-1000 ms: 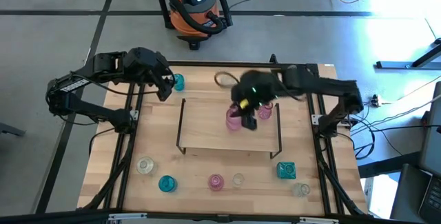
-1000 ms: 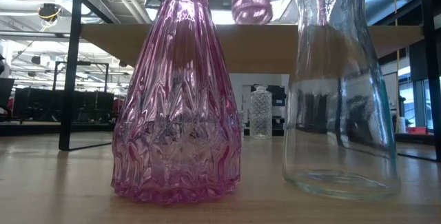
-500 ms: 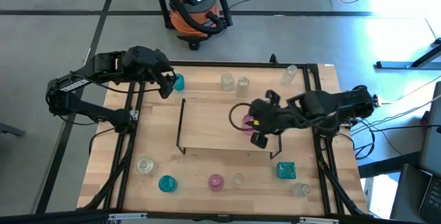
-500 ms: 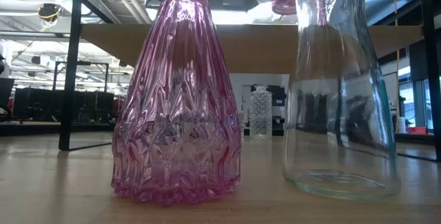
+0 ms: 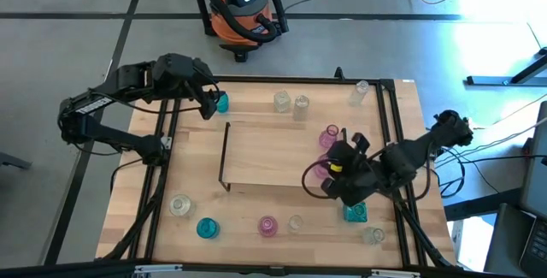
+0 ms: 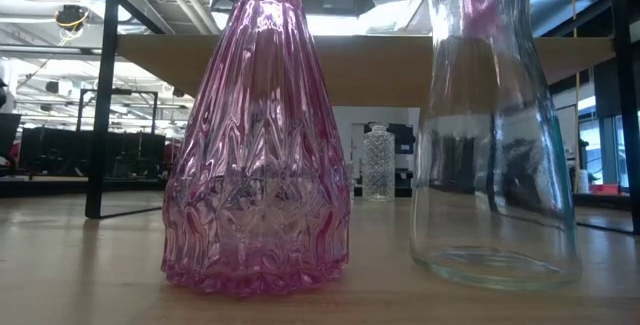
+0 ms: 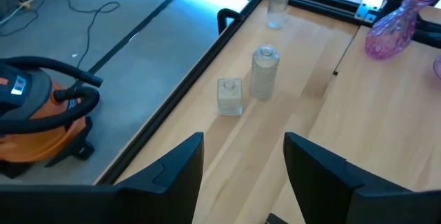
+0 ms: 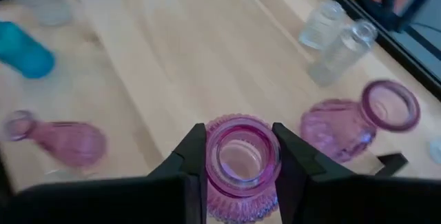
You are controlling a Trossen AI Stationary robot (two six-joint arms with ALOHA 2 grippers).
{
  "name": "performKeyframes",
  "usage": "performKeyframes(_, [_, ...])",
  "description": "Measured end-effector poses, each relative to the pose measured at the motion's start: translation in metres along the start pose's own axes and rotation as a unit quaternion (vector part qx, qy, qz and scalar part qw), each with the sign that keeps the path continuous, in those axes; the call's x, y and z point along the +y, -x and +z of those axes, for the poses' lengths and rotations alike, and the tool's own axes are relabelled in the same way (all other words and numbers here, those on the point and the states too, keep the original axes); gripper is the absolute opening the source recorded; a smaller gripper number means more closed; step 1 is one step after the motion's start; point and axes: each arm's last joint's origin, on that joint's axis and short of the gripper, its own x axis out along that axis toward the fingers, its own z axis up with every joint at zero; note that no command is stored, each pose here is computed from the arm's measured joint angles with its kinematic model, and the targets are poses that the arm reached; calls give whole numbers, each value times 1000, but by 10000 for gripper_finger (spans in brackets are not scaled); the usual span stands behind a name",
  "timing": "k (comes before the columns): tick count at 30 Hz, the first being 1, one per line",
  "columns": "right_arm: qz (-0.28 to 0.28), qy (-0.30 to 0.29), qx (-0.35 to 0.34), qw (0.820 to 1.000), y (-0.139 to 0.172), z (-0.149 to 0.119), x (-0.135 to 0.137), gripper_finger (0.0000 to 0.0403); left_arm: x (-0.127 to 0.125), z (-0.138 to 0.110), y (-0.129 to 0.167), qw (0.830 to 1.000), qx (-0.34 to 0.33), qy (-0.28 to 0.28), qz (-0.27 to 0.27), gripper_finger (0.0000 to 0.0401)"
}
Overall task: Sort vases onto shelf
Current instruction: Put the top pink vase on the shelf
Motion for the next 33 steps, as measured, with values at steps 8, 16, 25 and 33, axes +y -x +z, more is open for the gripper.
performKeyframes(8, [-55, -41, -7, 998, -20, -16, -3, 86, 7, 1, -4, 1000, 5, 14, -6, 192])
performKeyframes(16, [-84, -49, -10, 995, -22, -19, -8, 87, 7, 3, -4, 1000, -5, 17, -7, 192])
performKeyframes(25, [-112, -69, -6, 991, -21, -22, -14, 91, 7, 6, -3, 1000, -17, 20, -9, 192])
performKeyframes(33, [-113, -69, -6, 991, -21, -22, -14, 107, 7, 7, -3, 999, -23, 21, -10, 192])
